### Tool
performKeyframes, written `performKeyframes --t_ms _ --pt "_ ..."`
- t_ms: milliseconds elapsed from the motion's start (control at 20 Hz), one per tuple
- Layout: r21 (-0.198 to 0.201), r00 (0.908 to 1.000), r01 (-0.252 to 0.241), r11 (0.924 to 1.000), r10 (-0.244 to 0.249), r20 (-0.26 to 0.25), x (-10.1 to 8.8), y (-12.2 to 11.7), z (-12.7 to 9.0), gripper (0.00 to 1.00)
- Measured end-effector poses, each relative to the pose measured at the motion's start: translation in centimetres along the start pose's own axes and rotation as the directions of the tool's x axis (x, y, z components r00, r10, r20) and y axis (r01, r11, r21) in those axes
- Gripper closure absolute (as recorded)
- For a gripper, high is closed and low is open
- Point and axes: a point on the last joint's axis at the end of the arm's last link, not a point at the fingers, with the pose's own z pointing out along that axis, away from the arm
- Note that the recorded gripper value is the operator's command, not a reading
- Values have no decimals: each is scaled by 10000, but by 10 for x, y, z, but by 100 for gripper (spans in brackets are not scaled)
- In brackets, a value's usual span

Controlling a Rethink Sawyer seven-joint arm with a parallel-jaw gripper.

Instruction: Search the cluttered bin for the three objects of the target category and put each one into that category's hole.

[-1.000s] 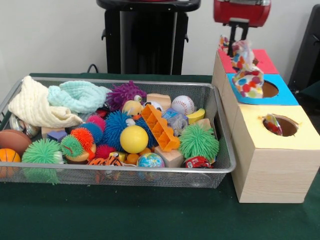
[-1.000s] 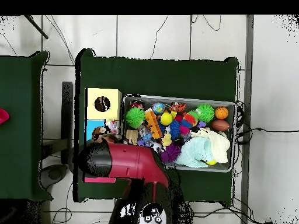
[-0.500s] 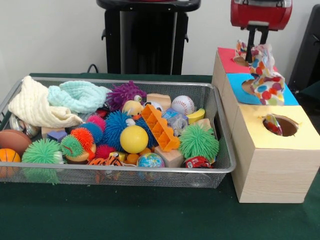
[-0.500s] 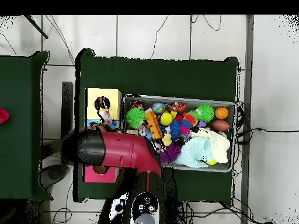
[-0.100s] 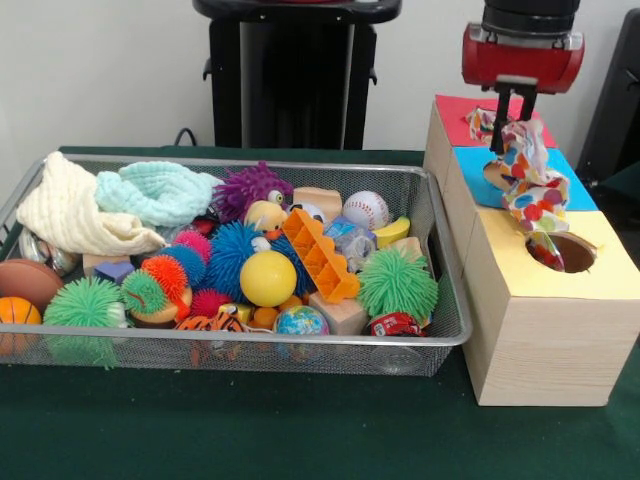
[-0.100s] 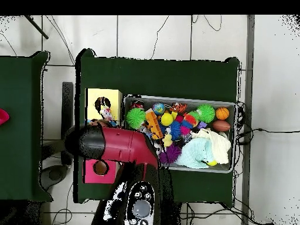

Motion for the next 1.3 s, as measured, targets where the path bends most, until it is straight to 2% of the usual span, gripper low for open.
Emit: performKeyframes --t_ms 150,300,350,500,650,750,1050,1300 --pt "268 9998 181 9995 -182 39 3 4 6 100" --pt "749 9986 521 9958 -525 39 6 12 5 100" --pt "1040 9970 777 9915 -774 -71 7 17 0 100" --pt "1436 9935 1137 9831 -1110 -270 7 27 -14 100" --pt "1632 9917 1288 9782 -1260 -272 0 36 -28 100" --pt "1694 9912 1322 9766 -1314 -165 -5 39 -34 100" --pt "1763 9865 1286 9759 -1440 778 -37 45 -58 100" --pt "1657 9794 1170 9792 -1414 1444 -50 44 -59 100"
